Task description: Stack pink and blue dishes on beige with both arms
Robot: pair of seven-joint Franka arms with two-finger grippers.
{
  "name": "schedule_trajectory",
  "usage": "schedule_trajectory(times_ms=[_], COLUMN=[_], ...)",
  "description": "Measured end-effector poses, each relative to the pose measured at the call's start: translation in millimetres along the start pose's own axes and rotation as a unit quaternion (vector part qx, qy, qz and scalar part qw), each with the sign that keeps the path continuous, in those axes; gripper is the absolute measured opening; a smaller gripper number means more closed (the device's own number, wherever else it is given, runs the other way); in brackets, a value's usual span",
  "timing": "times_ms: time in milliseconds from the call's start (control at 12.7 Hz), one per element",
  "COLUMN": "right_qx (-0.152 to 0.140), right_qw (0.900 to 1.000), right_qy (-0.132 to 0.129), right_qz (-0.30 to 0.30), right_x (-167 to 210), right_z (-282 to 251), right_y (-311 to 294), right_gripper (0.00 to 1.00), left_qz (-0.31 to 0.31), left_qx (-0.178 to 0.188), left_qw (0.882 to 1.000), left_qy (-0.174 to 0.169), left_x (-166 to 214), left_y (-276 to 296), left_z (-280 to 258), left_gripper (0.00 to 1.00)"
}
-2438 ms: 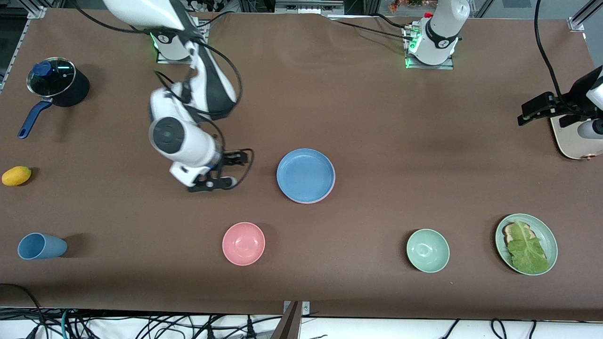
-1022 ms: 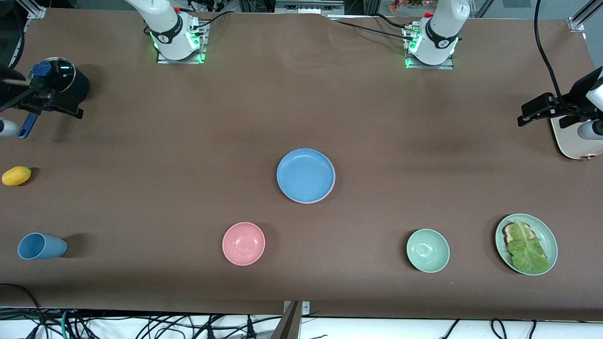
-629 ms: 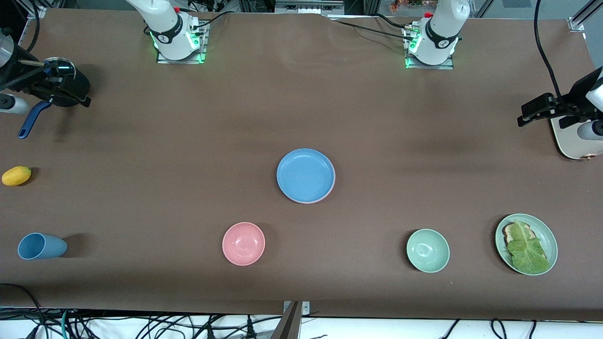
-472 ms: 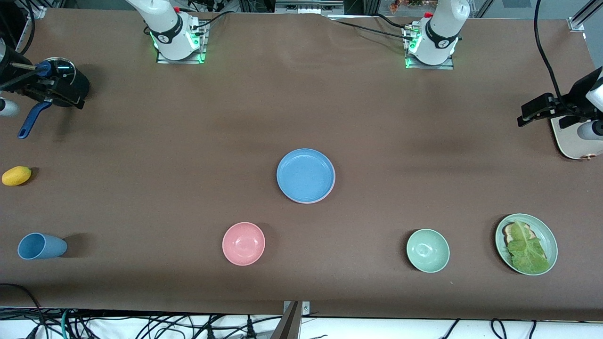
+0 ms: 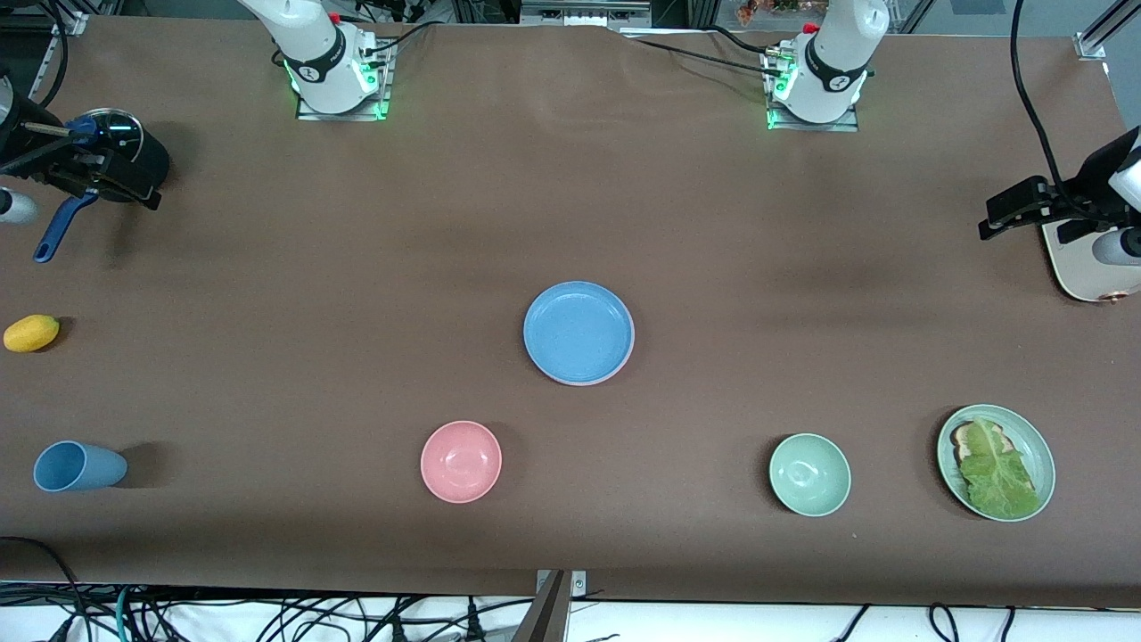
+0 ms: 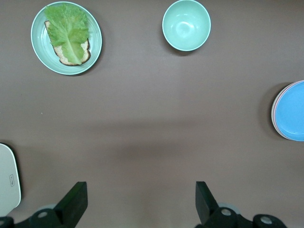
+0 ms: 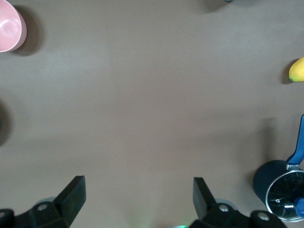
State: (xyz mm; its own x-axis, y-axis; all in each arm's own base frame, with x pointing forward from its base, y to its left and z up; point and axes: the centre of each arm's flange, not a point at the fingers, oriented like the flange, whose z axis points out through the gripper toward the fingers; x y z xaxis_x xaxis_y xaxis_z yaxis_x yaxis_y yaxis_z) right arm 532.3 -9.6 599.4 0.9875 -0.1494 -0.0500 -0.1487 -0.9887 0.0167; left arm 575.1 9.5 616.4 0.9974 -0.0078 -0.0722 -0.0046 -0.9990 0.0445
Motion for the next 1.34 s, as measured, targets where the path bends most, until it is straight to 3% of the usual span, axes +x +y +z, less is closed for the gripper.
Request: schedule_trajectory(times_ms=[1337], right_qx=[-0.001], right_qw=[1.0], right_qy=[0.002], right_qz=[-0.005], right_x=[14], right_z=[-1], right_y=[-8], right_gripper=[1.0], left_qz=[0.0], left_qx=[0.0], left_qw=[1.0], left_qy=[0.0], left_x=[0], left_y=[0], left_z=[0], left_gripper=[1.0])
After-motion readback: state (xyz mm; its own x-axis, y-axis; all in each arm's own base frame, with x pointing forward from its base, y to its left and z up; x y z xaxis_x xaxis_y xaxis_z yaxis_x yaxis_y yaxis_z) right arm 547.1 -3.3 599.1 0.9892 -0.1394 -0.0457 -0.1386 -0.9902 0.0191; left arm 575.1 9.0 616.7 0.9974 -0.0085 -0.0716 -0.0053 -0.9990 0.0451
